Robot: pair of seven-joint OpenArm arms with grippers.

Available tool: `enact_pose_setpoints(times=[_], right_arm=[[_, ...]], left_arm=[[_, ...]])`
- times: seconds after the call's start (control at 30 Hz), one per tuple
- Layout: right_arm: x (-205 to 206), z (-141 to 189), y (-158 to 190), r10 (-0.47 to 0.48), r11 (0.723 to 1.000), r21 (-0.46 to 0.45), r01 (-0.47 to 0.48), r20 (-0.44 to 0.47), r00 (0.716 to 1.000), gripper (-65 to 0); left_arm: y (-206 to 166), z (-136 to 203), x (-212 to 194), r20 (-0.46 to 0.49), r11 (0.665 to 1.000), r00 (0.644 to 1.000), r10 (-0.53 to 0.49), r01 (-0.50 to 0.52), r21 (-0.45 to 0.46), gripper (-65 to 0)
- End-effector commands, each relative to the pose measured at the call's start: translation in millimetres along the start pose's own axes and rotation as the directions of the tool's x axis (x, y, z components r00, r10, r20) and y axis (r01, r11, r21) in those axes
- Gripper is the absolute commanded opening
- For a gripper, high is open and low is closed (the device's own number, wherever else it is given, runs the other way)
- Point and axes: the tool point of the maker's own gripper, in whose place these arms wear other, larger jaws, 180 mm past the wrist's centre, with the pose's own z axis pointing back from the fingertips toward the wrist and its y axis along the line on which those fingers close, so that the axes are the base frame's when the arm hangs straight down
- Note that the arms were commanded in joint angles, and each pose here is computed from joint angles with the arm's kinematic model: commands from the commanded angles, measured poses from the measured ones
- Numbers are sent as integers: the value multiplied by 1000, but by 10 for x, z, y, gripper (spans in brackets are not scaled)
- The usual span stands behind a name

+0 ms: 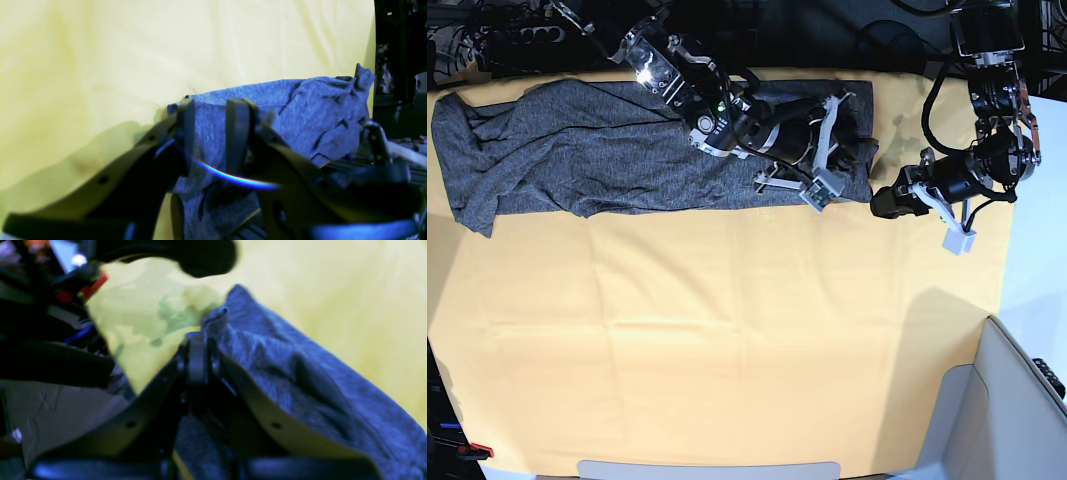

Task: Fold the T-shirt properly
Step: 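Push the grasped fabric toward the left gripper with the right gripper, then move the right gripper to the strip's end opposite the left gripper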

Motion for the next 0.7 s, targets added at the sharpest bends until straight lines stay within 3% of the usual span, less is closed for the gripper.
enact_pose_setpoints(times=[0.0,0.17,0.27,0.53,0.67], right_arm=[[195,12,75,23,999,27,-25,57,998,-592],[203,-2,155,54,997,45,-56,52,997,-413],[199,0,151,55,997,44,-57,51,997,-344],[290,72,100,63,997,28,-66,81,995,-322],[565,308,-230,52,997,-58,-43,168,984,-322]], left_arm=[[-50,67,139,38,1000,999,-25,26,-11,-511],[-50,67,139,38,1000,999,-25,26,-11,-511],[-50,67,139,38,1000,999,-25,26,-11,-510],[-38,77,144,37,1000,999,-28,28,-5,-509],[84,232,247,72,999,997,-18,16,28,-501]])
